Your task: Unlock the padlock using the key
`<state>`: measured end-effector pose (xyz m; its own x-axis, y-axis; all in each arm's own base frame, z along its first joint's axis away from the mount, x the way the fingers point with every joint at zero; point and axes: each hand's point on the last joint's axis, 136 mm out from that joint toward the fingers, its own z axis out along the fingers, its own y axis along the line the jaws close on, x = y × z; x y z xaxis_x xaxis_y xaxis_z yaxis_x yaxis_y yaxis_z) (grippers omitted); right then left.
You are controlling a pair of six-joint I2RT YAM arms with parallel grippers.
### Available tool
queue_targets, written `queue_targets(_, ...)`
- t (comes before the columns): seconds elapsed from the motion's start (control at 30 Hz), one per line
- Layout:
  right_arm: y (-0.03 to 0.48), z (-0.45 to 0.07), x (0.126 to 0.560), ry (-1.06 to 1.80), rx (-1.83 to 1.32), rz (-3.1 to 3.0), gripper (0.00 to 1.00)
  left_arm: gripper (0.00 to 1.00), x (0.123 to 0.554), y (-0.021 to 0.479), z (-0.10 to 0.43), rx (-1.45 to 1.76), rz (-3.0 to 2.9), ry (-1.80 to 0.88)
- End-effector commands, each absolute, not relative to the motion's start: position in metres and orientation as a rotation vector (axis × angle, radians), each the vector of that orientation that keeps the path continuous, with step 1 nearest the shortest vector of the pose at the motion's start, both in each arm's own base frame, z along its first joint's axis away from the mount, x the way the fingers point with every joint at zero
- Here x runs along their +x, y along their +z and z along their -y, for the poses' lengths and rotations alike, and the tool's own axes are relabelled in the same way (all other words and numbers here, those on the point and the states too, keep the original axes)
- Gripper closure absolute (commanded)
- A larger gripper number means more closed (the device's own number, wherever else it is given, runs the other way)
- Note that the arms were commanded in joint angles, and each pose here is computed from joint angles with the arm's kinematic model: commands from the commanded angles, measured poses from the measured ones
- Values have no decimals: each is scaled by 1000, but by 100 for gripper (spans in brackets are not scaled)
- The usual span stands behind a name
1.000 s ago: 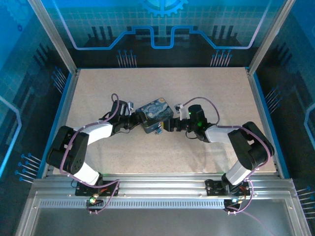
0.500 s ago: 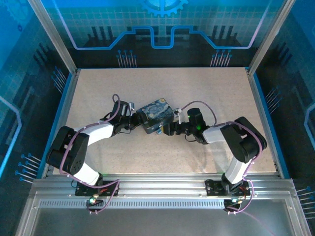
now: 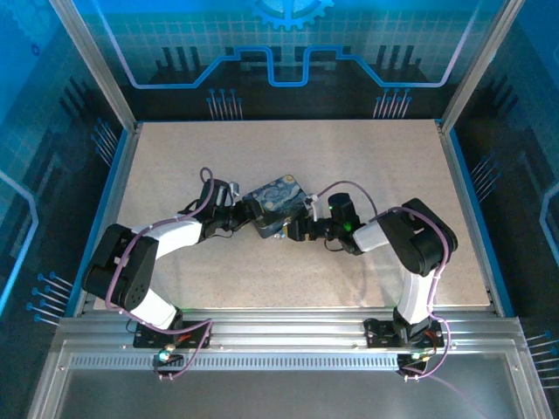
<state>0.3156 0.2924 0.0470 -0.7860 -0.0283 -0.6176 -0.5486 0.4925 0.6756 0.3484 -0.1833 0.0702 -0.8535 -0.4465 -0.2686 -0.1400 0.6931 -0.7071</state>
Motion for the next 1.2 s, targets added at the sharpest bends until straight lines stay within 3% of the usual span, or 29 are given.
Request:
queue_targets(0.0, 56, -304, 319, 1315, -513, -2138, 37, 46, 327, 49, 179, -487, -2575, -935)
queue_targets(0.57, 58, -311, 319, 1354, -539, -2111, 51, 46, 326, 52, 178, -488, -2571, -930)
queue_targets(1.17, 48, -307, 320, 1313, -509, -2175, 82, 46, 325, 51, 176, -491, -2572, -918)
